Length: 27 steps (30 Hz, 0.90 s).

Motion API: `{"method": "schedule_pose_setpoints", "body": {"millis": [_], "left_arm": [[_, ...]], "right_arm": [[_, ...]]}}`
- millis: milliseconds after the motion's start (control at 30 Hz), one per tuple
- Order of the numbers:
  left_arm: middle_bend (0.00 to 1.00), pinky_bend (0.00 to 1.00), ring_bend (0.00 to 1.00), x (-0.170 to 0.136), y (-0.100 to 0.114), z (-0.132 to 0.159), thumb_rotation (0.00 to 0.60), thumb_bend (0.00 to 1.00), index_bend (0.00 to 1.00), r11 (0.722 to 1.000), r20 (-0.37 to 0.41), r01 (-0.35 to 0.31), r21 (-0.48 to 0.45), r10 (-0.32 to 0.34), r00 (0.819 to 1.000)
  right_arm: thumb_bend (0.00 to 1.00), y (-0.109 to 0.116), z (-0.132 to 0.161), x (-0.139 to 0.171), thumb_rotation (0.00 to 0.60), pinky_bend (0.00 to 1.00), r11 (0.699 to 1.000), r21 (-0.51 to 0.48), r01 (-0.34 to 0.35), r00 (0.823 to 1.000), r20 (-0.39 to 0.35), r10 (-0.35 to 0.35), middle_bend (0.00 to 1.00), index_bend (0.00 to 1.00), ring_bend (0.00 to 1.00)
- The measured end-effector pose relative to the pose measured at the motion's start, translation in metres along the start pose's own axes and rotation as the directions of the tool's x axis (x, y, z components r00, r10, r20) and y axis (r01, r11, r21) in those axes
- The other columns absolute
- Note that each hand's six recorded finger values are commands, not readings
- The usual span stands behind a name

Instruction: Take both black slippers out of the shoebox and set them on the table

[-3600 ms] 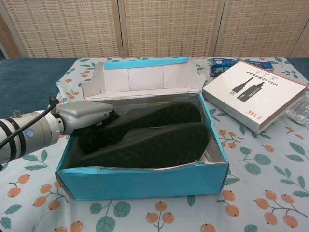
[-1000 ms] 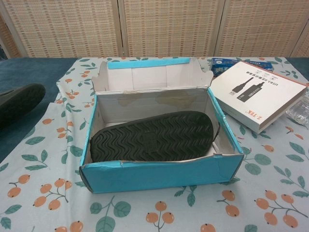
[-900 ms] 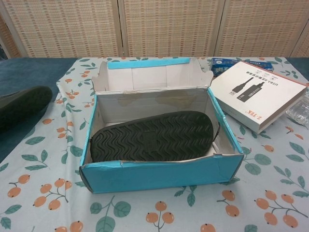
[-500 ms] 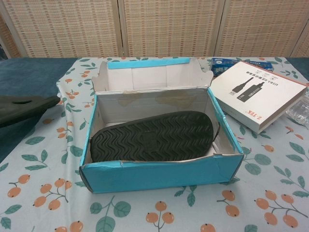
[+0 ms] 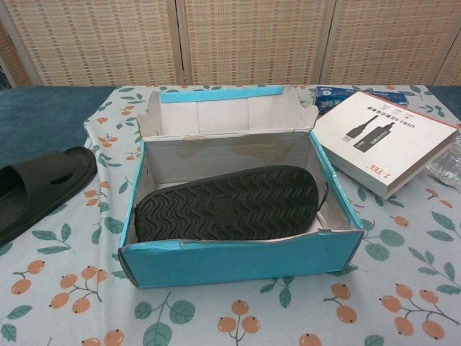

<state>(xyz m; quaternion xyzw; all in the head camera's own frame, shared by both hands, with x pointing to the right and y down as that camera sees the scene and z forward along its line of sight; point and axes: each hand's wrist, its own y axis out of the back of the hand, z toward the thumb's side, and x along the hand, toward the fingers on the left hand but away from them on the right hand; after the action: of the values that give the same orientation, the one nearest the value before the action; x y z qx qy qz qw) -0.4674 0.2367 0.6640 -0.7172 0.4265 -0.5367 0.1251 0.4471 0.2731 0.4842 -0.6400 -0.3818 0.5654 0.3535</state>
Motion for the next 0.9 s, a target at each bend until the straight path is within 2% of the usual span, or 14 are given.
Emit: {"method": "schedule_pose_setpoints", "body": {"millis": [133, 267, 367, 500, 633, 700, 833, 900], "left_arm": [[0.0, 0.12, 0.0, -0.007, 0.009, 0.026, 0.6, 0.31, 0.0, 0.993, 0.095, -0.034, -0.117, 0.046, 0.994], [0.0, 0.12, 0.0, -0.019, 0.008, 0.073, 0.6, 0.32, 0.0, 0.974, 0.237, 0.03, -0.224, 0.025, 0.971], [0.0, 0.12, 0.0, -0.026, 0.004, 0.117, 0.6, 0.32, 0.0, 0.954, 0.34, 0.115, -0.276, -0.015, 0.94], [0.0, 0.14, 0.0, -0.027, -0.007, 0.178, 0.6, 0.33, 0.0, 0.927, 0.454, 0.24, -0.288, -0.089, 0.887], [0.0, 0.15, 0.0, -0.016, -0.026, 0.215, 0.6, 0.33, 0.0, 0.914, 0.494, 0.334, -0.228, -0.187, 0.849], [0.0, 0.17, 0.0, -0.006, -0.035, 0.227, 0.6, 0.33, 0.0, 0.911, 0.49, 0.361, -0.2, -0.226, 0.842], [0.0, 0.21, 0.0, 0.015, -0.054, 0.243, 0.6, 0.34, 0.0, 0.901, 0.456, 0.405, -0.157, -0.298, 0.839], [0.0, 0.2, 0.0, 0.025, -0.068, 0.253, 0.6, 0.34, 0.0, 0.891, 0.44, 0.436, -0.126, -0.344, 0.829]], "right_arm": [[0.19, -0.002, 0.002, -0.001, 0.583, 0.0, 1.0, 0.004, -0.005, 1.0, -0.005, 0.005, 0.0, 0.0, 0.0], [0.19, -0.005, 0.004, -0.002, 0.58, 0.0, 1.0, 0.006, -0.014, 1.0, -0.013, 0.014, 0.0, 0.0, 0.0], [0.19, -0.007, 0.005, -0.002, 0.581, 0.0, 1.0, 0.007, -0.02, 1.0, -0.018, 0.02, 0.0, 0.0, 0.0], [0.19, -0.008, 0.005, -0.003, 0.582, 0.0, 1.0, 0.008, -0.026, 1.0, -0.018, 0.026, 0.0, 0.0, 0.0], [0.2, -0.009, 0.004, -0.004, 0.582, 0.0, 0.999, 0.007, -0.032, 0.999, -0.016, 0.032, 0.0, 0.0, 0.0], [0.19, -0.009, 0.003, -0.004, 0.58, 0.0, 0.999, 0.006, -0.033, 0.999, -0.014, 0.033, 0.0, 0.0, 0.0], [0.19, -0.009, 0.001, -0.005, 0.582, 0.0, 0.999, 0.007, -0.036, 0.999, -0.007, 0.036, 0.0, 0.0, 0.0], [0.19, -0.01, 0.0, -0.005, 0.582, 0.0, 0.999, 0.008, -0.039, 0.999, -0.004, 0.039, 0.0, 0.0, 0.0]]}}
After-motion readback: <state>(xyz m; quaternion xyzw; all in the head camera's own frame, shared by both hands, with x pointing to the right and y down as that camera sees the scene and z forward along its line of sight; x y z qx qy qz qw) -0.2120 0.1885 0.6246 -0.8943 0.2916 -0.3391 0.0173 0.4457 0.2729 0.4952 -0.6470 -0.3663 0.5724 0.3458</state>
